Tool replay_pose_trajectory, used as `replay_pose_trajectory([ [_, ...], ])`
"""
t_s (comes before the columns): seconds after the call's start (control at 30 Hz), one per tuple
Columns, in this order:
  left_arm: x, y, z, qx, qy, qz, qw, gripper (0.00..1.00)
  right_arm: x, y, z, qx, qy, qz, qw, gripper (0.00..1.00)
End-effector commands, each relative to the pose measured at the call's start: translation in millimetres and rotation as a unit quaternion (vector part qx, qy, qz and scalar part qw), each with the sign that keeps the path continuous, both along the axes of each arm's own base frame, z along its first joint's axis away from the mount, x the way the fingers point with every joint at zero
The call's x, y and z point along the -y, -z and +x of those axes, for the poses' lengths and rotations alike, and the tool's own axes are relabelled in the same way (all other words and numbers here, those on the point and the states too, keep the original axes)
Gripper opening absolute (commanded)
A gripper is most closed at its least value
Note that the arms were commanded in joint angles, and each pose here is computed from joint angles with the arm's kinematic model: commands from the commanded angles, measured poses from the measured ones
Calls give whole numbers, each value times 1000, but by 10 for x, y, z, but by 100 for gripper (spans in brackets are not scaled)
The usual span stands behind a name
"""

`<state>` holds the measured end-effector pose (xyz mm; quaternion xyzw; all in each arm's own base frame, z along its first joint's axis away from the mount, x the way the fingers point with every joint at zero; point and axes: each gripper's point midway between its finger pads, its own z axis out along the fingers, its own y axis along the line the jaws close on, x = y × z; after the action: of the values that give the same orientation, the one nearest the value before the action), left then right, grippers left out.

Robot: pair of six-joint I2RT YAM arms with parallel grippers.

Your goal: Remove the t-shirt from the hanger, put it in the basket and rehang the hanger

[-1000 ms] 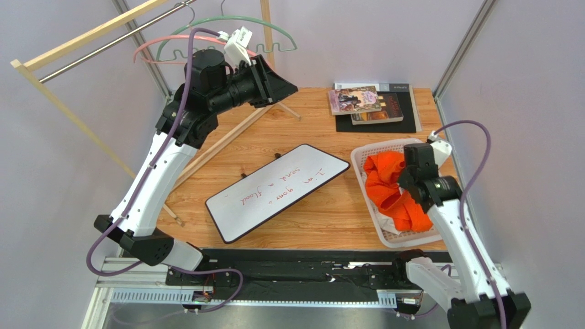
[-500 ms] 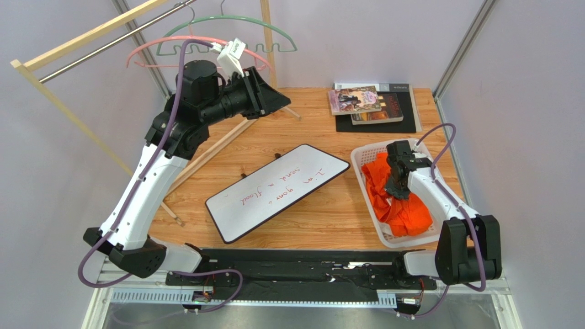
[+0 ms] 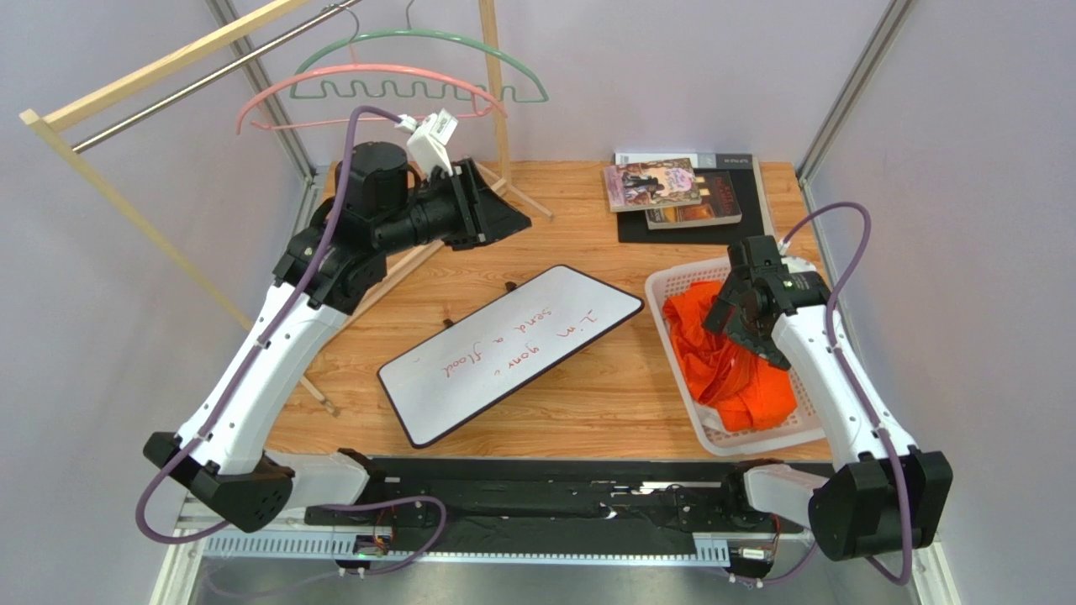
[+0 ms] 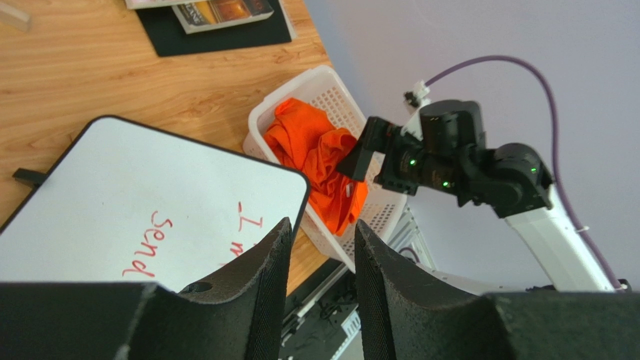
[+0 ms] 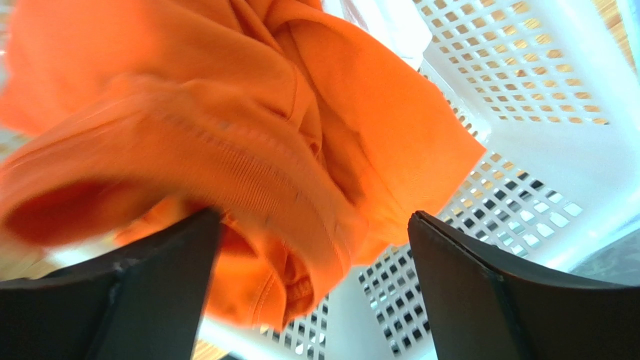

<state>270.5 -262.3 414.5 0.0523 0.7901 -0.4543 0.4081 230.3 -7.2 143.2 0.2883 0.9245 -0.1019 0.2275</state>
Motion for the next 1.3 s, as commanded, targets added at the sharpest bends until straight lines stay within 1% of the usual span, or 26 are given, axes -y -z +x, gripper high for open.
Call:
replay_pose_trajectory([
  [0.0,-64,6,-234,23,21,-7,999,42,13,-502,-46,36,-20,-15,999,100],
  [0.17,-208,201,-438,23,13,-15,1000,43,-224,-959,194,121,-75,25,989,100],
  [0.2,-234,379,-435,12,5,-6,1000,43,-285,-1044,243,142,-99,33,984,100],
  [0.3,-384,516,-489,30,-23,-3,999,44,-595,-1287,441,230,-155,97,956,100],
  [0.33,-454,425,-550,56,-31,-13,998,44,-792,-1310,547,264,-184,136,937,100],
  [0.37,-487,557,-561,51,-37,-8,998,44,-909,-1343,563,284,-202,162,923,100],
  [0.4,-548,562,-559,58,-54,-12,997,45,-1056,-1483,491,319,-220,204,899,100],
  [0.43,-622,452,-635,82,-63,-32,994,45,-1149,-1393,562,343,-229,224,883,100],
  [0.47,-657,599,-632,75,-75,-32,994,46,-1216,-1446,531,366,-240,242,866,100],
  [0.5,-687,602,-662,78,-81,-44,993,46,-1331,-1446,470,375,-257,273,848,100],
  [0.53,-746,464,-756,107,-84,-73,988,46,-1362,-1646,423,421,-256,292,820,100],
  [0.57,-748,633,-765,100,-84,-75,989,46,-1380,-1483,392,415,-249,305,820,100],
  [0.63,-812,525,-889,144,-82,-112,980,47,-1402,-1605,309,454,-264,311,792,100],
  [0.67,-804,726,-881,138,-81,-108,981,47,-1394,-1425,302,448,-263,309,797,100],
  [0.7,-821,753,-902,145,-83,-116,979,47,-1369,-1466,297,466,-266,298,789,100],
  [0.73,-875,602,-1005,180,-80,-148,969,48,-1325,-1484,255,482,-266,286,785,100],
  [0.77,-867,748,-1006,178,-78,-152,969,48,-1275,-1378,247,483,-256,277,790,100],
  [0.8,-918,707,-1104,196,-76,-168,963,48,-1193,-1323,269,491,-238,263,796,100],
  [0.87,-950,730,-1147,217,-77,-190,954,49,-1126,-1305,191,506,-235,248,792,100],
  [0.9,-1005,627,-1254,247,-72,-211,943,50,-1071,-1161,186,496,-223,238,805,100],
  [0.97,-1012,757,-1261,238,-74,-225,942,54,-979,-1104,129,498,-207,224,812,100],
  [1.0,-1046,755,-1299,243,-76,-233,939,55,-873,-954,110,480,-181,209,833,100],
  [1.03,-1053,796,-1294,241,-79,-234,939,55,-837,-922,90,476,-172,205,838,100],
  [1.13,-1100,761,-1354,256,-80,-228,936,56,-799,-857,-18,468,-173,197,844,100],
  [1.2,-1122,813,-1331,239,-91,-223,941,56,-788,-839,-107,469,-172,201,843,100],
  [1.27,-1167,752,-1441,256,-84,-230,935,56,-790,-783,-157,467,-167,209,843,100],
])
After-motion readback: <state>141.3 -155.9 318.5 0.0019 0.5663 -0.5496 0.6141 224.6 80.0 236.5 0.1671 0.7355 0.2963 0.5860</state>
